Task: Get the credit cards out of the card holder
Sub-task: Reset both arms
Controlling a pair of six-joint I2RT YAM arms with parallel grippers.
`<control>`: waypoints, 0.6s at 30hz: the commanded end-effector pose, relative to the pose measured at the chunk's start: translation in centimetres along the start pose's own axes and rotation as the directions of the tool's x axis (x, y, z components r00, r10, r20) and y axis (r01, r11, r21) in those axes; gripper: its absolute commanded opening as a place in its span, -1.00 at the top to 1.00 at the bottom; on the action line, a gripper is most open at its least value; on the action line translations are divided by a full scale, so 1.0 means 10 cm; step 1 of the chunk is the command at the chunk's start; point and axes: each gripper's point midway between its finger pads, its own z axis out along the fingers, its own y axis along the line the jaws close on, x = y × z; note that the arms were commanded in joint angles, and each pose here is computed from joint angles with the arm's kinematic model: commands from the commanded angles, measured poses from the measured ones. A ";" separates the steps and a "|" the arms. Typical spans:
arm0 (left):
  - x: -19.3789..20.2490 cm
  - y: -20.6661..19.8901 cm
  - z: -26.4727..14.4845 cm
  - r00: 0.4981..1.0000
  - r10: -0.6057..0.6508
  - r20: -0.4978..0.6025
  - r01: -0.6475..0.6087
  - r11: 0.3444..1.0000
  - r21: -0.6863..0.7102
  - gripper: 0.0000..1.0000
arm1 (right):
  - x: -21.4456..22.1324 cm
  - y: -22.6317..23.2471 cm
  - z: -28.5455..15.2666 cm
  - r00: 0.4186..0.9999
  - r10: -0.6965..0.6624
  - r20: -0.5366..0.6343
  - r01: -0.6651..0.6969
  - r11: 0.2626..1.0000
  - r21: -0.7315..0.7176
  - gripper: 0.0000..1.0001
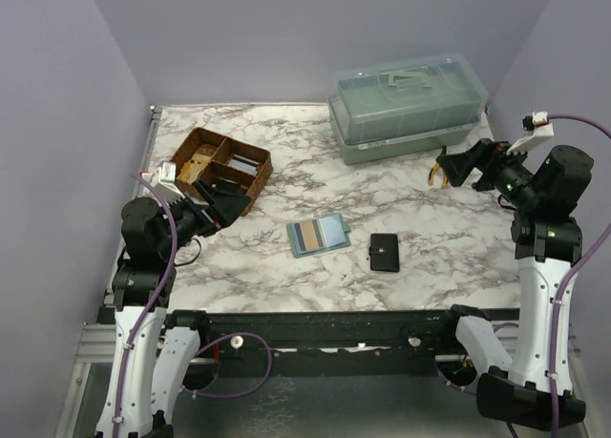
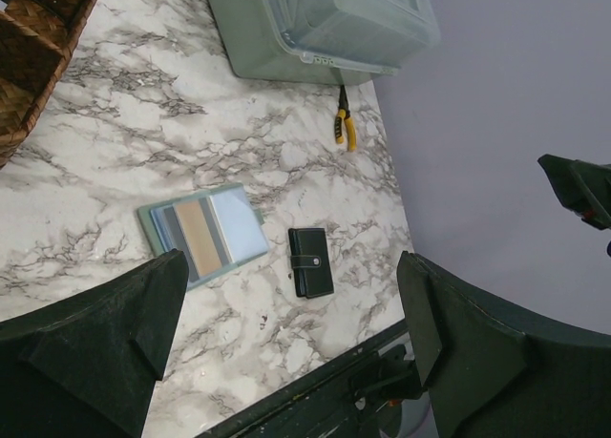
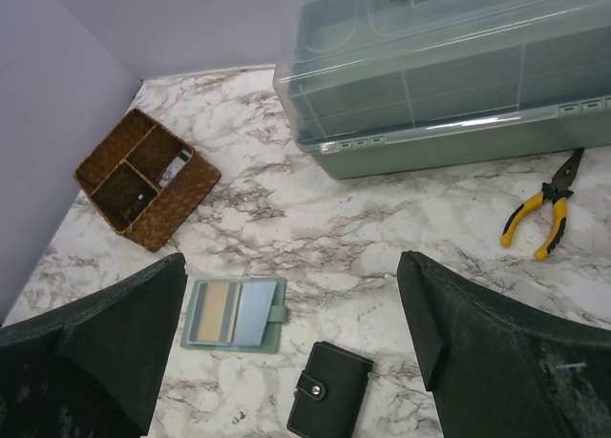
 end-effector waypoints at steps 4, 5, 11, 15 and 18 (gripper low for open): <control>0.09 0.02 0.00 1.000 0.000 -0.017 0.001 1.000 0.024 -0.97 | 0.02 -0.01 0.02 1.000 0.008 0.002 -0.008 1.000 -0.017 -1.00; 0.10 0.02 0.00 1.000 0.001 -0.017 0.000 1.000 0.024 -0.97 | 0.02 -0.02 0.02 1.000 0.010 0.002 -0.010 1.000 -0.017 -1.00; 0.12 0.05 0.02 1.000 -0.007 -0.024 0.008 1.000 0.019 -0.98 | 0.02 -0.03 0.01 1.000 0.013 0.004 -0.013 1.000 -0.013 -1.00; 0.12 0.04 0.01 1.000 -0.002 -0.023 0.003 1.000 0.026 -0.97 | 0.04 -0.04 0.01 1.000 0.015 0.002 -0.015 1.000 -0.010 -1.00; 0.12 0.04 0.01 1.000 -0.002 -0.025 0.003 1.000 0.028 -0.98 | 0.04 -0.04 0.00 1.000 0.016 0.004 -0.016 1.000 -0.012 -1.00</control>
